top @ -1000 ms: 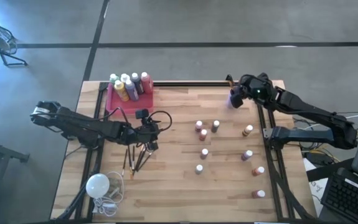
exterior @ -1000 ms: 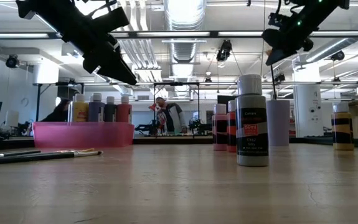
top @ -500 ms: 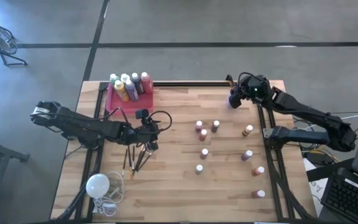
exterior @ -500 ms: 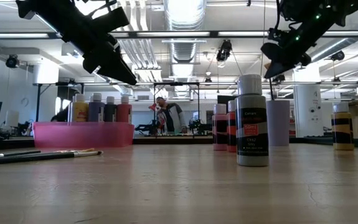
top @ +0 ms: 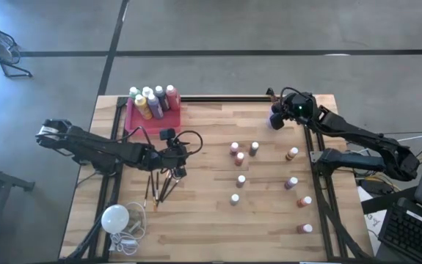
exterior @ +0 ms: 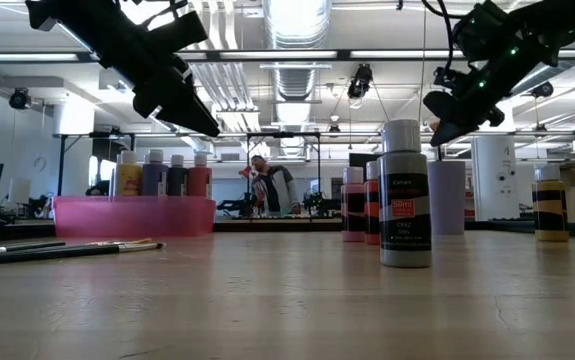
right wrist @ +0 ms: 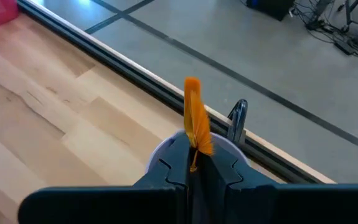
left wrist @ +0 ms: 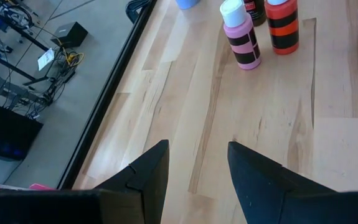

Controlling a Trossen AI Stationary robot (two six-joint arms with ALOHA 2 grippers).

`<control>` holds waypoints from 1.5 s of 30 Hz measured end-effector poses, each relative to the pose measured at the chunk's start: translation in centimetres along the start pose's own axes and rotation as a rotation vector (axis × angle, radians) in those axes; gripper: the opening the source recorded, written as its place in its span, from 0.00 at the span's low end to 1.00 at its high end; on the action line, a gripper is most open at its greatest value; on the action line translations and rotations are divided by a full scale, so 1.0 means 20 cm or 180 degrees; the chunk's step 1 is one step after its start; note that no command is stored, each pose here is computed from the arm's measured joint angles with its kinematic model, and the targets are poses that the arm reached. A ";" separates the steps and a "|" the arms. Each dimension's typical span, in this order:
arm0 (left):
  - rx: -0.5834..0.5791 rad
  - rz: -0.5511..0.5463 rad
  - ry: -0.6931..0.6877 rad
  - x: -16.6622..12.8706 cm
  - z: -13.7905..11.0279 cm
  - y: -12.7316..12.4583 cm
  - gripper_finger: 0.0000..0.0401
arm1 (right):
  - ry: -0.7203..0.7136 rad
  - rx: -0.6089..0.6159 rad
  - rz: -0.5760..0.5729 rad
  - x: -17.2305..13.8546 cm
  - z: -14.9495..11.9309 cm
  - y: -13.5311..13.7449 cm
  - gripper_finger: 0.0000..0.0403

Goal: Pick & Place Paint Supplies
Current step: Put the gold paint brush into the purple cup, then put the silver paint brush into the purple cup

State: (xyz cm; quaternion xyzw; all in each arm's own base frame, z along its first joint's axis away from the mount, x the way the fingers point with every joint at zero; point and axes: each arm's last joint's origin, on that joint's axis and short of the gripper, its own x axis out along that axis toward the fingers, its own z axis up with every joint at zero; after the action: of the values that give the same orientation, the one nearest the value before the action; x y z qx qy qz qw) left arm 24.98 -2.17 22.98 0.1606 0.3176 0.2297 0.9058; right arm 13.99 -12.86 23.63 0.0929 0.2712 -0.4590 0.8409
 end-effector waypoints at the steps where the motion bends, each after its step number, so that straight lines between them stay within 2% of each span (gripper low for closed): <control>1: -0.0001 0.0000 -0.0001 0.00 0.00 0.00 0.42 | 0.0012 -0.0006 -0.0001 0.00 -0.01 0.00 0.03; 11: -0.0001 0.0001 0.0000 0.00 0.00 0.00 0.42 | 0.0100 -0.0009 -0.0044 0.03 -0.07 -0.01 0.04; 28: -0.0001 0.0000 -0.0001 0.00 0.00 0.00 0.42 | 0.0127 0.0043 -0.0053 0.03 -0.08 -0.01 0.18; 41: -0.0103 0.0001 0.0000 0.00 0.00 0.00 0.42 | -0.0197 0.0080 -0.0025 -0.03 0.09 -0.01 0.39; 45: -0.0108 0.0000 0.0001 0.00 0.00 0.00 0.42 | -0.0390 0.0025 0.0250 -0.09 0.19 0.01 0.41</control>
State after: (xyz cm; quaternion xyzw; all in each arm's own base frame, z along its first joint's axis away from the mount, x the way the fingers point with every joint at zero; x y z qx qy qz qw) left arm 24.98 -2.17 22.97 0.1451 0.3138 0.2351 0.9084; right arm 14.78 -12.95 27.67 0.0785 0.2135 -0.4316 0.8729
